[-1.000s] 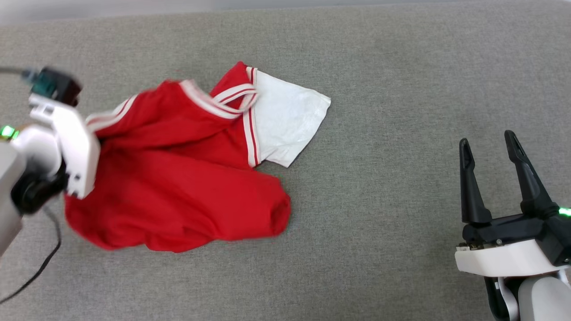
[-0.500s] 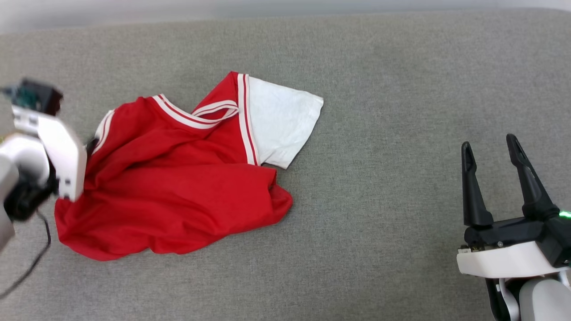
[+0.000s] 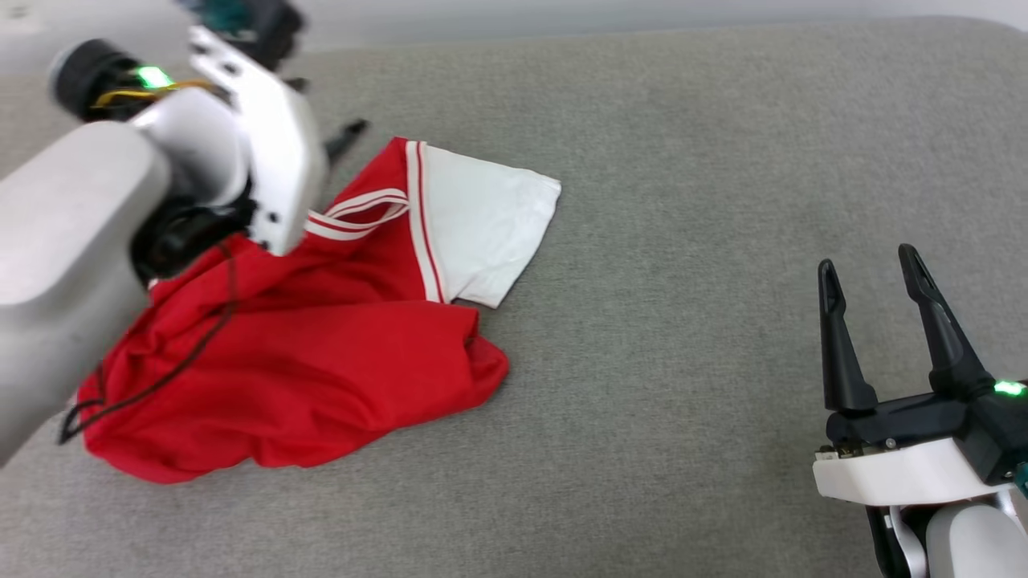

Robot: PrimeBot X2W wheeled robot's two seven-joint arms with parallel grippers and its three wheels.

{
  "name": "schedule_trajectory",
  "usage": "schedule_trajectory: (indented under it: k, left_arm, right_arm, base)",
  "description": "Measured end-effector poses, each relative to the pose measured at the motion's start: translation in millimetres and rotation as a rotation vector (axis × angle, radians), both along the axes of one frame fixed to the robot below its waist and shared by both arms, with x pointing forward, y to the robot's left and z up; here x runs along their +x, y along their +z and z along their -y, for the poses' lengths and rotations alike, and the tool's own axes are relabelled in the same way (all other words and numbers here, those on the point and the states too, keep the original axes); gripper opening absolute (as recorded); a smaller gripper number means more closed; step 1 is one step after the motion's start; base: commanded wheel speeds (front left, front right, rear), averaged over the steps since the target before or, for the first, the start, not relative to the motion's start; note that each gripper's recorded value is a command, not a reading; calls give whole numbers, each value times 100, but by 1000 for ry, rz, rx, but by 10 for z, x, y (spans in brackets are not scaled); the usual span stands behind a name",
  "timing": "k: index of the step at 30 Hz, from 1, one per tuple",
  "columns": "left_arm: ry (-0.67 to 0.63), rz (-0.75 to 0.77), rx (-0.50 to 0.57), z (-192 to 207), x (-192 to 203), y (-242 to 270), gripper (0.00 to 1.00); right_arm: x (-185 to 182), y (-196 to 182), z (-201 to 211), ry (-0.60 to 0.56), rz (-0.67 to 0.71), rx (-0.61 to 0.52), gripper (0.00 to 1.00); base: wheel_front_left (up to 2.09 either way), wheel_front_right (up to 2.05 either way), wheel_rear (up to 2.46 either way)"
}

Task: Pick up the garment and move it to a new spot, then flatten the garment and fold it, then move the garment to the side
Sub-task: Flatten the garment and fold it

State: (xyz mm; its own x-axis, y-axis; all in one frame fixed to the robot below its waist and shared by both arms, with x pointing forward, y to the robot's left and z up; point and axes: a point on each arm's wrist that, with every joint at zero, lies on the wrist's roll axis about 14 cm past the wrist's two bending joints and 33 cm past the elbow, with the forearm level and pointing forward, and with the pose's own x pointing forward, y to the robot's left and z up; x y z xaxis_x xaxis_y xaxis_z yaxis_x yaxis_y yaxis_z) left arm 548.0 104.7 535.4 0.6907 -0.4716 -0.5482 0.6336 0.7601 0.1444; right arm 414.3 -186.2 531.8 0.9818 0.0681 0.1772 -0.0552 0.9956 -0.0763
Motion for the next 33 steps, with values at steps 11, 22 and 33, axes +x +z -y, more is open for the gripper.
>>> schedule_trajectory:
  k: [11,22,33]
  left_arm:
    - [-275,-298,184,796,-338,-697,100]
    - [-336,-512,339,824,-575,-1554,100]
    - [-391,-445,316,933,-631,-1545,0]
  right_arm:
    - [20,-139,172,-49,-41,-11,100]
    - [112,-286,297,-82,-77,-21,100]
    - [152,-281,304,-83,-74,-19,100]
  base:
    - [0,0,0]
    - [0,0,0]
    - [0,0,0]
